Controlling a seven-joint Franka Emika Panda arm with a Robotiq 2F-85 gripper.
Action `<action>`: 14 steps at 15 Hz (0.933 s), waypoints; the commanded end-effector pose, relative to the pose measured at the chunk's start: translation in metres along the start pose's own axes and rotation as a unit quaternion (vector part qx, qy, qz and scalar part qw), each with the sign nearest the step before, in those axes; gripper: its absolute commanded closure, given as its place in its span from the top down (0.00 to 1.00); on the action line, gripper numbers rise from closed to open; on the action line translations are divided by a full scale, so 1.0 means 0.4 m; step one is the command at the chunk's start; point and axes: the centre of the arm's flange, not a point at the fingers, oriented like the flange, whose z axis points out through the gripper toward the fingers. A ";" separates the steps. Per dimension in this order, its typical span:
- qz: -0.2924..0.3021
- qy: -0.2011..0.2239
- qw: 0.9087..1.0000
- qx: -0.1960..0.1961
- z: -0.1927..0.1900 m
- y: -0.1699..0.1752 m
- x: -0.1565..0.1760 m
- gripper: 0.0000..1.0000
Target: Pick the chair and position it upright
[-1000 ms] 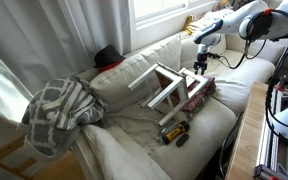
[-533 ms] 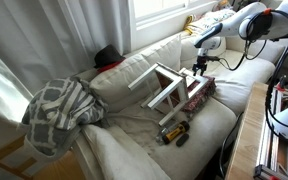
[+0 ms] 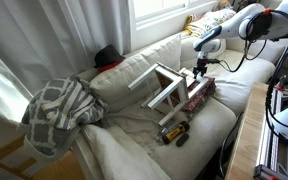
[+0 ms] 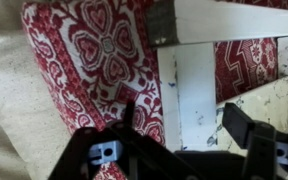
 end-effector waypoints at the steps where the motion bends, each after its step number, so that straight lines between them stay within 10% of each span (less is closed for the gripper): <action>1: 0.002 -0.020 1.000 -0.011 0.050 0.037 0.049 0.55; 5: -0.007 -0.028 1.000 -0.008 0.049 0.018 0.051 0.38; 9: -0.015 -0.039 0.999 -0.008 0.054 0.007 0.049 0.65; 10: -0.016 -0.042 0.999 -0.007 0.056 0.004 0.047 0.38; 14: -0.027 -0.051 0.998 0.003 0.034 -0.025 0.039 0.28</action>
